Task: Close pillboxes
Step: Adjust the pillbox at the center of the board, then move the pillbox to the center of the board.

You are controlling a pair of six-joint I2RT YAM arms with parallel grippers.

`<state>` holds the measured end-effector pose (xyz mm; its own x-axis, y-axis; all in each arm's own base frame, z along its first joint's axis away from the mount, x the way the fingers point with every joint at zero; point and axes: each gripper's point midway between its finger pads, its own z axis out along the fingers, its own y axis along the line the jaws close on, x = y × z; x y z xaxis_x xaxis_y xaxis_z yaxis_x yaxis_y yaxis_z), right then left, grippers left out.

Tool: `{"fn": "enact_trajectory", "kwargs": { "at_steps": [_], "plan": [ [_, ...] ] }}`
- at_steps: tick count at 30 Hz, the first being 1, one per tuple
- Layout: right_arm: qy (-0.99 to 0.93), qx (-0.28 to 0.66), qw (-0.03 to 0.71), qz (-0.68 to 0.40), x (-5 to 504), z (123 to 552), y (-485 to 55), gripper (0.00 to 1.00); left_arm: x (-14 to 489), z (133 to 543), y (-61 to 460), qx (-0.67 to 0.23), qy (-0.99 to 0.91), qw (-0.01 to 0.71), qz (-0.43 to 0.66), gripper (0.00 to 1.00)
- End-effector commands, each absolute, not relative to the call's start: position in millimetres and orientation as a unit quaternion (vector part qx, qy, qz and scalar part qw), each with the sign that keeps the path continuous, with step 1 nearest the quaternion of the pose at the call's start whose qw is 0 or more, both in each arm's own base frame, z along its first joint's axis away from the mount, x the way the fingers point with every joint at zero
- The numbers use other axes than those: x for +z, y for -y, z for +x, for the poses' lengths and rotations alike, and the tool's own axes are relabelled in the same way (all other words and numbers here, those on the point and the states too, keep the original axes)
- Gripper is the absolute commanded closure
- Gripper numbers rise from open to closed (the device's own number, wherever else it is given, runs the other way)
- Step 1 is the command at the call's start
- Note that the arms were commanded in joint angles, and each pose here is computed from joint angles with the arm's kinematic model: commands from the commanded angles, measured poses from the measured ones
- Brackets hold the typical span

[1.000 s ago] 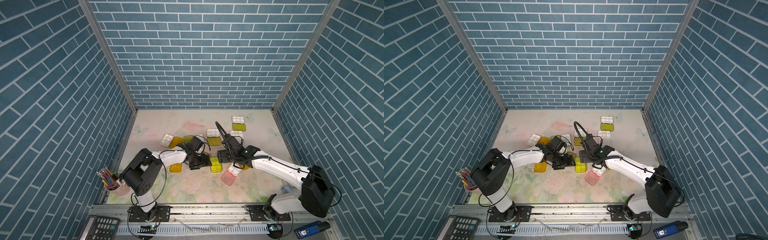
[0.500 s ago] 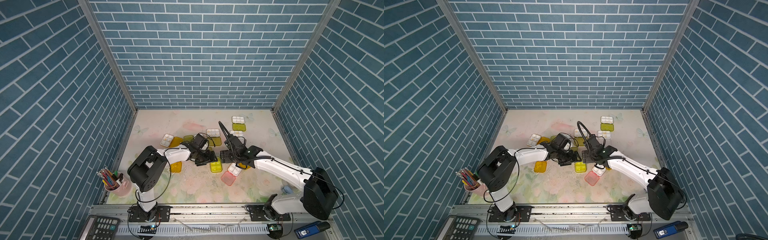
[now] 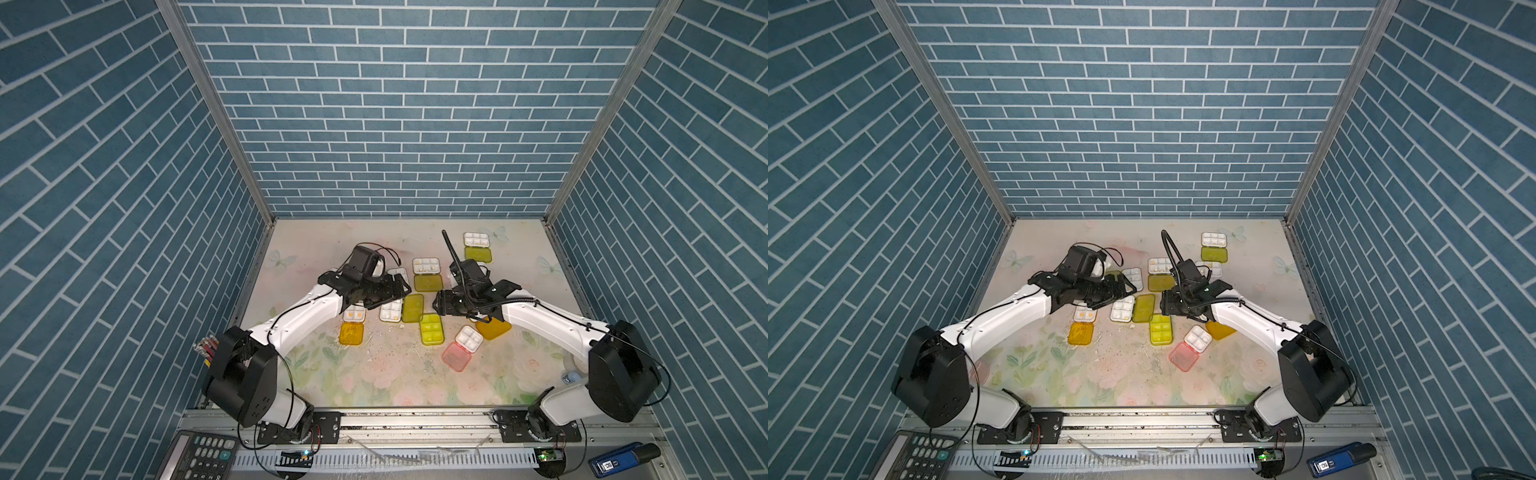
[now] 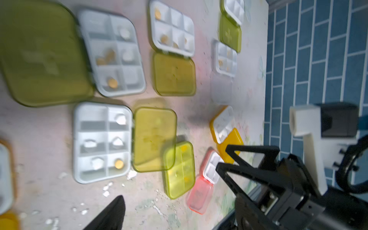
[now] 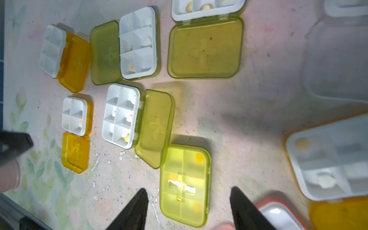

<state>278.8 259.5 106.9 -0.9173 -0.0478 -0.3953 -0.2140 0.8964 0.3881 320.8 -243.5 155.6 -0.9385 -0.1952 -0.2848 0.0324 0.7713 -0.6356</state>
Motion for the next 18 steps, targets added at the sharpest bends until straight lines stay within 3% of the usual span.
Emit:
{"fn": "enact_trajectory", "kwargs": {
  "at_steps": [1, 18],
  "plan": [
    [-0.945, 0.271, 0.169, -0.061, 111, 283, -286, 0.32, 134, 327, 224, -0.295, -0.947, 0.126, -0.031, 0.13],
    [-0.942, 0.313, 0.118, -0.038, 73, 322, -321, 0.26, 77, 336, 225, -0.303, -0.950, 0.061, -0.037, 0.14]
  ]
}}
